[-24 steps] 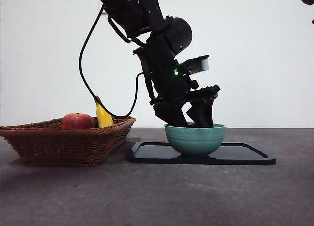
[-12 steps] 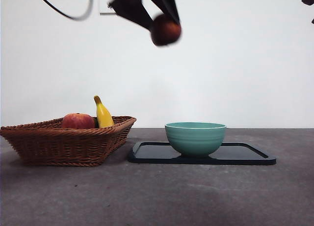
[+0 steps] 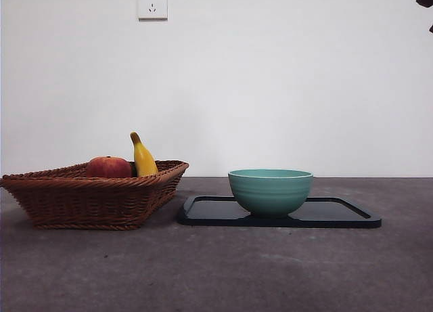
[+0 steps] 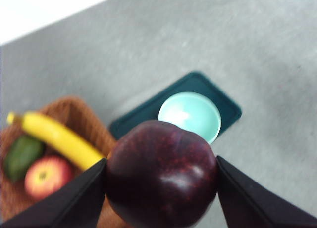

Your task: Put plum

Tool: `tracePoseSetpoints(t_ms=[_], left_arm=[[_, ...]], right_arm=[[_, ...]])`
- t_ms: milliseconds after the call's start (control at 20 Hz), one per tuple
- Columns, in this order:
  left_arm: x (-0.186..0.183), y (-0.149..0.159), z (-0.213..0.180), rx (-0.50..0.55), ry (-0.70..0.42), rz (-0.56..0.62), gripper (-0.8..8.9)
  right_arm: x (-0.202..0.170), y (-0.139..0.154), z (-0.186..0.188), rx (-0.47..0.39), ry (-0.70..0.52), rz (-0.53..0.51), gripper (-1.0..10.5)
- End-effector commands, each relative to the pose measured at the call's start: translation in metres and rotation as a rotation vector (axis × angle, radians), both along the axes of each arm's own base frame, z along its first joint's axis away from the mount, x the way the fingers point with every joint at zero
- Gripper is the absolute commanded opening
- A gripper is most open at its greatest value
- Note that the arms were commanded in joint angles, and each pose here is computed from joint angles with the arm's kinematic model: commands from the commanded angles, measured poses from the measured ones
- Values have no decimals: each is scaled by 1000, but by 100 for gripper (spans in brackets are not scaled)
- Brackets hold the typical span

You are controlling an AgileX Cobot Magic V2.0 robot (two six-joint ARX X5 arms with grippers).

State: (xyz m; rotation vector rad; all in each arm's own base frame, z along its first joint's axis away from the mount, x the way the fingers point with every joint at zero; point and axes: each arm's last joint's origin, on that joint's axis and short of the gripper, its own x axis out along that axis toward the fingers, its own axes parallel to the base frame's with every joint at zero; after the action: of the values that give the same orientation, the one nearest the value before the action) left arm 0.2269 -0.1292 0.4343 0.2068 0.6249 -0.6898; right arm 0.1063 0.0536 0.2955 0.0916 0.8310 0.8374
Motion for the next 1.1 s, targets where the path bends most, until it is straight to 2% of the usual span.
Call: tracePoseSetpoints(t_ms=[50,350,600,750,1100], left_arm=[[-1,7,-17,2,24,27,279],[13,27,-86,4,25,131,279],[33,41,-146,59,-2,219,278],[45,44,-169,73,-2,232,278],[81,37,-225,133,97,226,277]], right_arm=[[1,1,3,-2,-22,14,171],[1,1,3,-2,-22,15,171],[1,1,3,-2,-23,15,171],[1,1,3,0,-29,15,171],[1,1,3,1,-25,13,171]])
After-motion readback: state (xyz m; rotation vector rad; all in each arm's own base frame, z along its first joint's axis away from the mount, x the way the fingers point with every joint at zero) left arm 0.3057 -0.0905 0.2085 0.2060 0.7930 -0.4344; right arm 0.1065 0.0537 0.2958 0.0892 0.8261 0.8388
